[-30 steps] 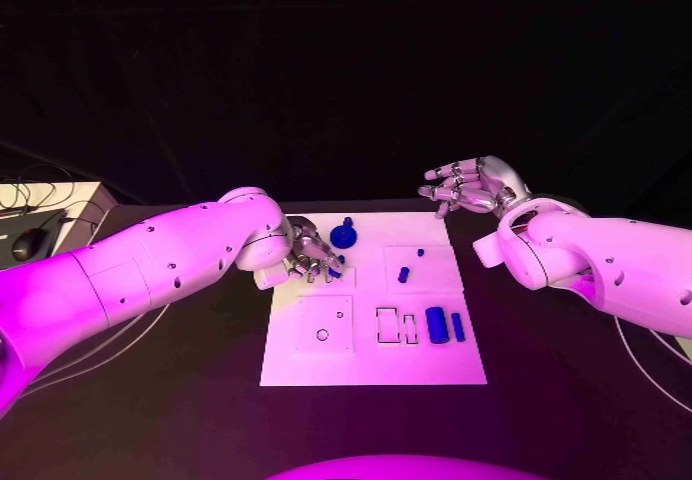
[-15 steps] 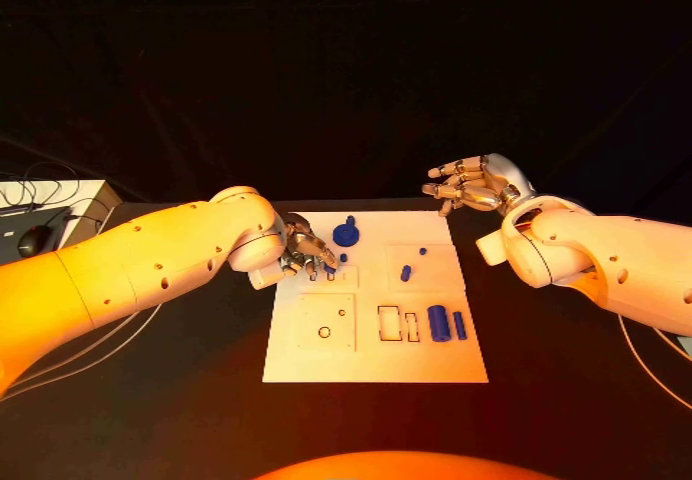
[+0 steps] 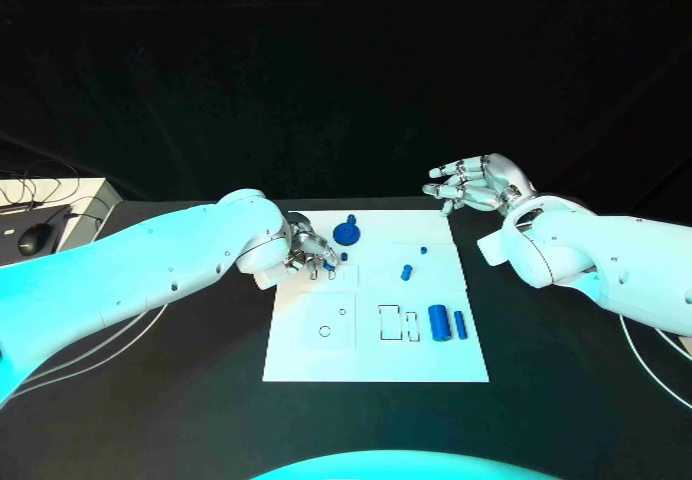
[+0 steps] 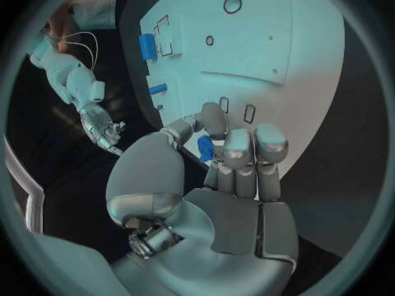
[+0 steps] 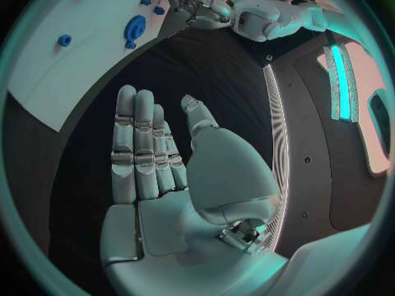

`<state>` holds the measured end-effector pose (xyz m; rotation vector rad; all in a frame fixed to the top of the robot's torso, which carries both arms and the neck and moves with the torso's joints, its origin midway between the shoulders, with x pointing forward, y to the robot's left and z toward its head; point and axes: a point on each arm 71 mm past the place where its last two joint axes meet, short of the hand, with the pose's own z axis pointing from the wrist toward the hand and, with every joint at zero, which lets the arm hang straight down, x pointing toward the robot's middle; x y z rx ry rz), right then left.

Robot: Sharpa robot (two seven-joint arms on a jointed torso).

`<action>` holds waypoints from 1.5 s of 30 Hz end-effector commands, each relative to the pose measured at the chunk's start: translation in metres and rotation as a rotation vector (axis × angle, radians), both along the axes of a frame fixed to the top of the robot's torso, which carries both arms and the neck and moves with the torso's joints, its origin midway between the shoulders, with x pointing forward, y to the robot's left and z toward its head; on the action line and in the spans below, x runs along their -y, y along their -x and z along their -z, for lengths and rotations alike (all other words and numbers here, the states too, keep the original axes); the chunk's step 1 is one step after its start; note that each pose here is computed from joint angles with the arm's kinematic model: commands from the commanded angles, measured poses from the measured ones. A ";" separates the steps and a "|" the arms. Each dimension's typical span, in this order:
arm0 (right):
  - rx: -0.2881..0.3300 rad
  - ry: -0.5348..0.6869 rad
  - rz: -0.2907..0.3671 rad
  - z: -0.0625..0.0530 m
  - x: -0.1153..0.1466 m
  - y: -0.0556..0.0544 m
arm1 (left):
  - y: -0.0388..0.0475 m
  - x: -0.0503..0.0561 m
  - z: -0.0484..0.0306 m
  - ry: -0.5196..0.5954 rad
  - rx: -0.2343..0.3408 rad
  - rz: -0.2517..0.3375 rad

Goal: Assemble the parts on the task board

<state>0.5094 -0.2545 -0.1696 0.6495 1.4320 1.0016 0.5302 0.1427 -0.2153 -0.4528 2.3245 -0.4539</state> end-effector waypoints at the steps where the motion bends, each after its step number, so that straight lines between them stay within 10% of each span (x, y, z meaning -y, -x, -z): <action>1: 0.003 0.005 -0.018 0.000 -0.002 0.000 | 0.0002 0.001 0.0027 -0.025 0.013 -0.005; 45: 0.001 0.003 -0.025 0.000 -0.003 0.002 | 0.0072 0.007 0.0138 -0.093 -0.005 0.052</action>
